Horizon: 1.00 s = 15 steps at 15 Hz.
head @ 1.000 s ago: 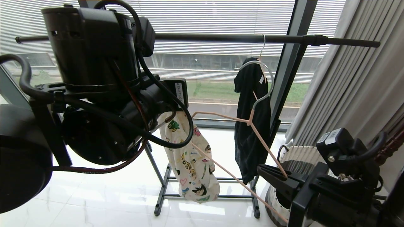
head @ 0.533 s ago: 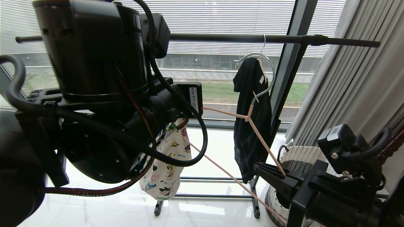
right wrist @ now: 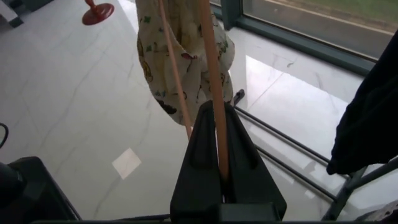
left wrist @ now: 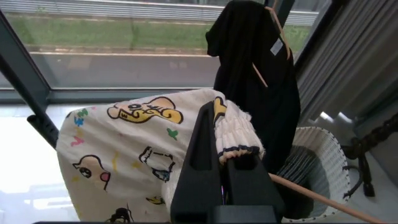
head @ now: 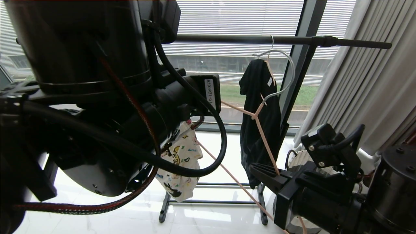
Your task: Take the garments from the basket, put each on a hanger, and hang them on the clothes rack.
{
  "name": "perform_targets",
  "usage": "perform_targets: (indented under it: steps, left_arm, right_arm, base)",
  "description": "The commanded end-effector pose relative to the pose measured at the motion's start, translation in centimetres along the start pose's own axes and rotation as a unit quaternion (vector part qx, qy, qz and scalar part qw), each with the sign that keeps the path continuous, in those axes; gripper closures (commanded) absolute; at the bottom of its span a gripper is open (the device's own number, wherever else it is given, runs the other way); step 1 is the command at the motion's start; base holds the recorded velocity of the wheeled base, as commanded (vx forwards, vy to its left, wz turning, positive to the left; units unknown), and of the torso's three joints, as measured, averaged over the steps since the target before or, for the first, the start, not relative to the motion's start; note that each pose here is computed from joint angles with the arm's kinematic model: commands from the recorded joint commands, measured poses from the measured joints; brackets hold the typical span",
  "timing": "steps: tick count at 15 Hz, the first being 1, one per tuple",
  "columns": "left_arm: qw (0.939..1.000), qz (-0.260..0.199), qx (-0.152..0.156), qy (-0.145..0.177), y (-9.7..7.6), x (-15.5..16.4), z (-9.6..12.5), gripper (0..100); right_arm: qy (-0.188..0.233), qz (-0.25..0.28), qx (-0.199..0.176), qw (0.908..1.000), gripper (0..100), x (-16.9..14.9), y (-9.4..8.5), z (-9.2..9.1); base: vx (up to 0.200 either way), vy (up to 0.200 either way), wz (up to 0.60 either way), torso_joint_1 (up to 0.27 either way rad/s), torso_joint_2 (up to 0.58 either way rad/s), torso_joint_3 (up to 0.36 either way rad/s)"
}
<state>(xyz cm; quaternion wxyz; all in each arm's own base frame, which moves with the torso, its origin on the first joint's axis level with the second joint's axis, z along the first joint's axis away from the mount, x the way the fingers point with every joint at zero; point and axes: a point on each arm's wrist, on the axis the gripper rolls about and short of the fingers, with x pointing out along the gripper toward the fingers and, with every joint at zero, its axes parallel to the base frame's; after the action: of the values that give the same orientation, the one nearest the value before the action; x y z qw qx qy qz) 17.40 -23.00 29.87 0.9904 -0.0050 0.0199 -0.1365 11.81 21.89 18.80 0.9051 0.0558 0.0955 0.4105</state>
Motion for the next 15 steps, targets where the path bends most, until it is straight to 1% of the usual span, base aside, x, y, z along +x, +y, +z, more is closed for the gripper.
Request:
perform_targets:
  steps: [1, 3, 4, 5, 6, 8, 11, 15]
  left_arm:
    - [0.9999, -0.003, 0.009, 0.007, -0.1, -0.1, -0.6, 100]
    - [0.9993, 0.022, 0.03, 0.011, 1.0, 0.8, -0.7, 100]
    - [0.9982, 0.044, 0.041, 0.009, 2.1, 1.5, -0.5, 100]
    - [0.9974, 0.056, 0.044, 0.008, 2.9, 1.9, -0.4, 100]
    - [0.9977, 0.054, 0.041, 0.004, 3.4, 2.0, 0.0, 100]
    - [0.9989, 0.019, 0.044, -0.005, 3.9, 1.4, 0.5, 100]
    - [0.999, 0.004, 0.044, -0.006, 3.5, 1.2, 0.6, 100]
    - [0.9971, -0.067, 0.037, -0.003, 0.2, -1.0, 0.2, 100]
  right_arm:
    - [0.003, -0.002, 0.0, 1.0, 100, 1.0, 0.1, -0.1]
    - [0.008, -0.005, -0.002, 1.0, 100, 0.6, -0.1, -0.4]
    - [0.013, -0.009, -0.005, 0.9999, 100, -0.3, -0.6, -0.7]
    - [0.019, -0.009, -0.006, 0.9997, 100, -1.0, -0.8, -1.1]
    - [0.026, -0.009, -0.008, 0.9996, 100, -1.7, -1.1, -1.6]
    - [0.037, -0.008, -0.019, 0.9991, 100, -2.7, -1.3, -2.3]
    - [0.043, -0.002, -0.023, 0.9988, 100, -2.8, -1.2, -2.5]
    - [0.046, -0.007, -0.021, 0.9987, 100, -1.8, -1.1, -2.4]
  base:
    - [0.0, 0.0, 0.0, 0.0, 0.0, 0.0]
    - [0.0, 0.0, 0.0, 0.0, 0.0, 0.0]
    - [0.0, 0.0, 0.0, 0.0, 0.0, 0.0]
    - [0.0, 0.0, 0.0, 0.0, 0.0, 0.0]
    - [0.0, 0.0, 0.0, 0.0, 0.0, 0.0]
    - [0.0, 0.0, 0.0, 0.0, 0.0, 0.0]
    - [0.0, 0.0, 0.0, 0.0, 0.0, 0.0]
    - [0.0, 0.0, 0.0, 0.0, 0.0, 0.0]
